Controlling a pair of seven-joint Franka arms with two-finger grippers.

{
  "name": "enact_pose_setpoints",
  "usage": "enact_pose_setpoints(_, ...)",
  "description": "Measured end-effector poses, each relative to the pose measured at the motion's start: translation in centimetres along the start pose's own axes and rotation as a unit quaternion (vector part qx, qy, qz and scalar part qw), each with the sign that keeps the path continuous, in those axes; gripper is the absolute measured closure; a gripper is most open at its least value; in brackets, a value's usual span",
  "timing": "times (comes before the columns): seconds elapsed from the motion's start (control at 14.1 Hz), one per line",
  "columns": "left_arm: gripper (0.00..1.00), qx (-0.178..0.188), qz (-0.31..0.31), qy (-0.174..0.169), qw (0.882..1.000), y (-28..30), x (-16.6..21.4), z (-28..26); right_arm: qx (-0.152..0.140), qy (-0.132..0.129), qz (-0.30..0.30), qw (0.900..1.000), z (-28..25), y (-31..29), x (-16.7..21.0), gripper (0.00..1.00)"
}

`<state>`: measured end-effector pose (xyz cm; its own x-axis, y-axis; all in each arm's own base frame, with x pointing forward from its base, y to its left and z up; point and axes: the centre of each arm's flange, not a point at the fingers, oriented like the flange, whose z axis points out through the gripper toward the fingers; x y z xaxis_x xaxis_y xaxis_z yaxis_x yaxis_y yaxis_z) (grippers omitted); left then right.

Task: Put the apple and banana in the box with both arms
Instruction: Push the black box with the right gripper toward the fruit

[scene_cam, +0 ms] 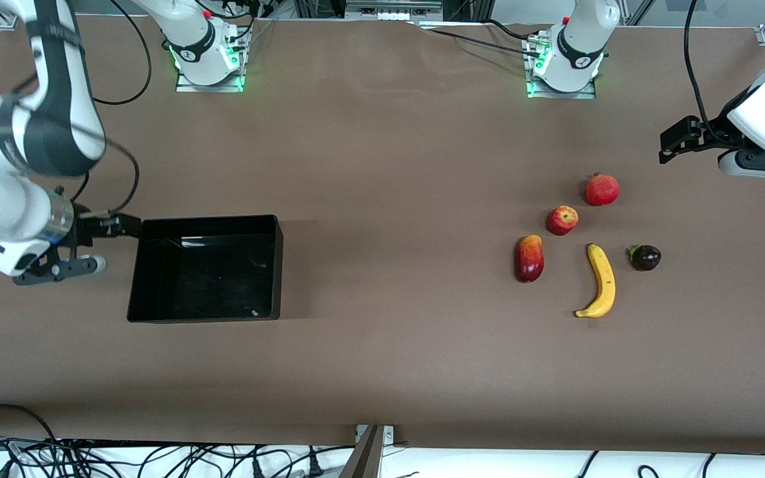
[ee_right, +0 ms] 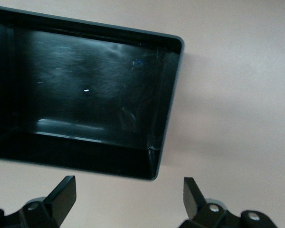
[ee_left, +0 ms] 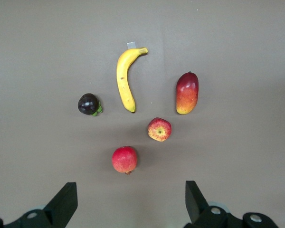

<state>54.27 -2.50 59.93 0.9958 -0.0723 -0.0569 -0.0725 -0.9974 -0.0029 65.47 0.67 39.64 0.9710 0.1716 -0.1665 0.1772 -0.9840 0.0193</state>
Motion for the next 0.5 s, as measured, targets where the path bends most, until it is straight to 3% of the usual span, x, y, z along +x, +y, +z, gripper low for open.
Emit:
enact_pose_setpoints(0.21,0.0,0.0,0.0,0.0,1.0,0.0,0.0,0.0,-0.001,-0.007,0.016,1.0,7.0,2.3,0.9,0.0)
enact_pose_setpoints(0.5,0.0,0.0,0.0,-0.001,1.0,0.0,0.1,0.1,-0.005,0.01,0.025,1.0,14.4,3.2,-0.5,0.0)
